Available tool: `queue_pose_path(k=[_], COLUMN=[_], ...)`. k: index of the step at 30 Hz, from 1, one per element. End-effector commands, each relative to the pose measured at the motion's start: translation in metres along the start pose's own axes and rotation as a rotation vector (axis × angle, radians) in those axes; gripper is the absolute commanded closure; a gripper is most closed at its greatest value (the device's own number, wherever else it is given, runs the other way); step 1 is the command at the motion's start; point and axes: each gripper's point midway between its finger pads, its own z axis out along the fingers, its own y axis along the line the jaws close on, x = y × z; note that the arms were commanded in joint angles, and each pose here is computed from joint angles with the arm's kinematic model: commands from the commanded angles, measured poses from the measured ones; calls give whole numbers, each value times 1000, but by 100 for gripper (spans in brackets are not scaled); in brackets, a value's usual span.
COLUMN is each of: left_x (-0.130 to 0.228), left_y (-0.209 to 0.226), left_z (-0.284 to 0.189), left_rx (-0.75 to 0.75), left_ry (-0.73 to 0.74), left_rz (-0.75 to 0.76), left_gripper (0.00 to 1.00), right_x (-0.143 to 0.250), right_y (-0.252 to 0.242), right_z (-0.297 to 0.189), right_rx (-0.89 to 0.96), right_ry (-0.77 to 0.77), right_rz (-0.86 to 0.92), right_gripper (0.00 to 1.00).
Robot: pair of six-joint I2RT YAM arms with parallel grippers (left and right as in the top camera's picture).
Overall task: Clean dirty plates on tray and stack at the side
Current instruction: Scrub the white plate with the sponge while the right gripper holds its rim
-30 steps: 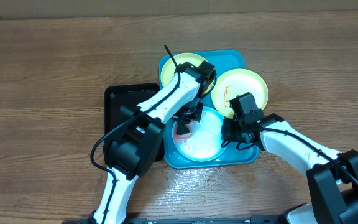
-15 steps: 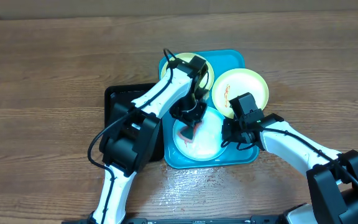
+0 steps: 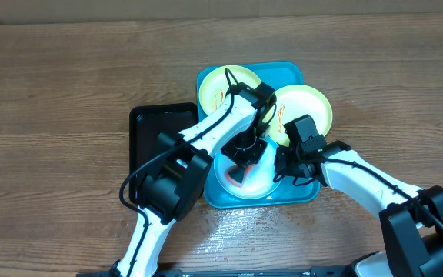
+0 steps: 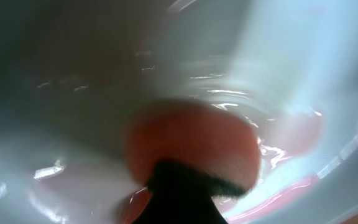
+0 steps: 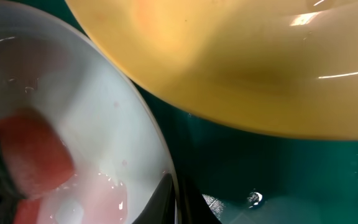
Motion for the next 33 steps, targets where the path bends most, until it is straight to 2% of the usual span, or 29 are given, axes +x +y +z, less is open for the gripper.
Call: queue_pose_path(k=[1, 5, 10, 13, 17, 19, 22, 28, 33], left_x=[-3, 0, -7, -23, -47, -51, -51, -59, -55], left_y=[86, 123, 135, 119, 62, 33, 4, -39, -55], left_z=[0, -13, -15, -9, -3, -4, -9, -22, -20], left_rx=[-383, -524, -513, -368, -30, 132, 276, 489, 507], left_ry=[-61, -104, -128, -137, -146, -144, -134, -158, -140], left_rz=[-349, -469, -502, -437, -243, -170, -110, -48, -46], left_gripper=[96, 96, 96, 96, 96, 96, 96, 96, 96], right_x=[3, 3, 3, 2, 1, 1, 1, 1, 3], right_y=[-22, -22, -22, -23, -23, -24, -24, -24, -25], right_z=[5, 5, 5, 5, 5, 5, 5, 5, 5], right_rx=[97, 100, 100, 105, 104, 109, 112, 112, 117], right_ry=[0, -1, -2, -10, -11, -11, -11, -11, -5], right_rz=[15, 15, 15, 15, 14, 15, 14, 14, 15], right_gripper=[96, 96, 96, 96, 96, 96, 96, 96, 96])
